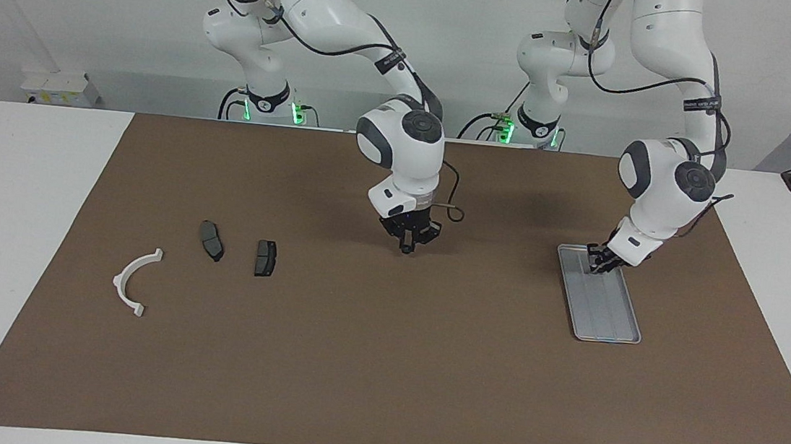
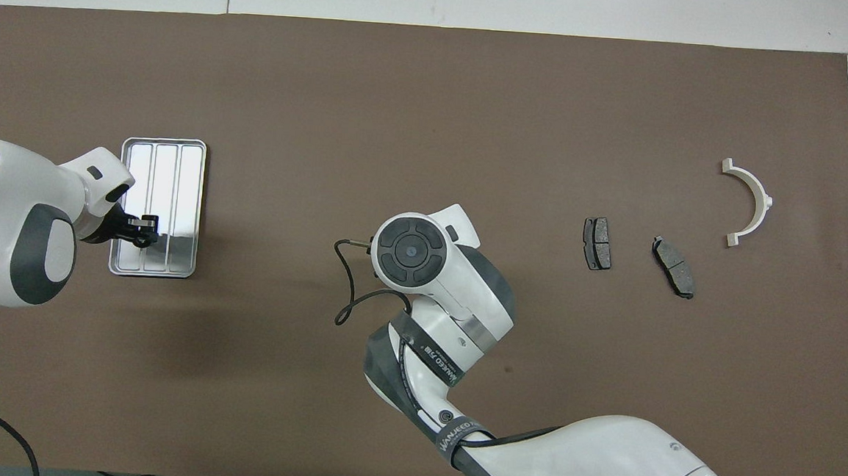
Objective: Pick bearing gear from pile to tray
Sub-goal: 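Set the second bearing mid-table with the right gripper while the left gripper withdraws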
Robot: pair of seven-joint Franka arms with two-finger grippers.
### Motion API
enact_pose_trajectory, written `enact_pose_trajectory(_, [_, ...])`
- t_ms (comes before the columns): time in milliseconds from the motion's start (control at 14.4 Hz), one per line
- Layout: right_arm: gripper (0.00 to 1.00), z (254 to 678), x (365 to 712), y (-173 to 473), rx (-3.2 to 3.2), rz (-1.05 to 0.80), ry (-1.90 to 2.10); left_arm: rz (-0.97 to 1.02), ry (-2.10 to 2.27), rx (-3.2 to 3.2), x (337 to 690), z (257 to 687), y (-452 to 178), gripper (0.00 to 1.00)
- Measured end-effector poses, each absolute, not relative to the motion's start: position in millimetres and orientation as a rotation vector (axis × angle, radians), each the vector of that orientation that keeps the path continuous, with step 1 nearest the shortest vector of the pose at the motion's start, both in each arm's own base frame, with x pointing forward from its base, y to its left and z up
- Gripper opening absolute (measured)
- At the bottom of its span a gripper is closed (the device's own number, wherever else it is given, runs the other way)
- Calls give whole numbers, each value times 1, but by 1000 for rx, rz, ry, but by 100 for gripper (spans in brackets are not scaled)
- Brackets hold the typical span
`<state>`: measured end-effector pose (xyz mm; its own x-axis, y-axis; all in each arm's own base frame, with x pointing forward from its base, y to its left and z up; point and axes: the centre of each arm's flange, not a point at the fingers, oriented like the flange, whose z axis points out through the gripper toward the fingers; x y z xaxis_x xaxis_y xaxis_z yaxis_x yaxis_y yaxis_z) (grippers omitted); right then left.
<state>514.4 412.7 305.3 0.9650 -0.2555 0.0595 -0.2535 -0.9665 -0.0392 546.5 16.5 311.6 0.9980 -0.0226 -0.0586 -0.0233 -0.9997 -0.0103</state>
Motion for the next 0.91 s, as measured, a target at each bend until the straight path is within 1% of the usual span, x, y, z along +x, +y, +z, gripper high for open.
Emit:
enact_pose_trajectory(348, [23,291,515,412,-3079,-94,401,89,9,-3130,546,311,10,35])
enact_pose_trajectory(835, [23,289,518,406,-3079,-93,416,79,-27,-3130,539,300,9,35])
enact_pose_trajectory(905, [29,288,521,402,-3079,-92,429,79,-28,-3130,539,300,8,35])
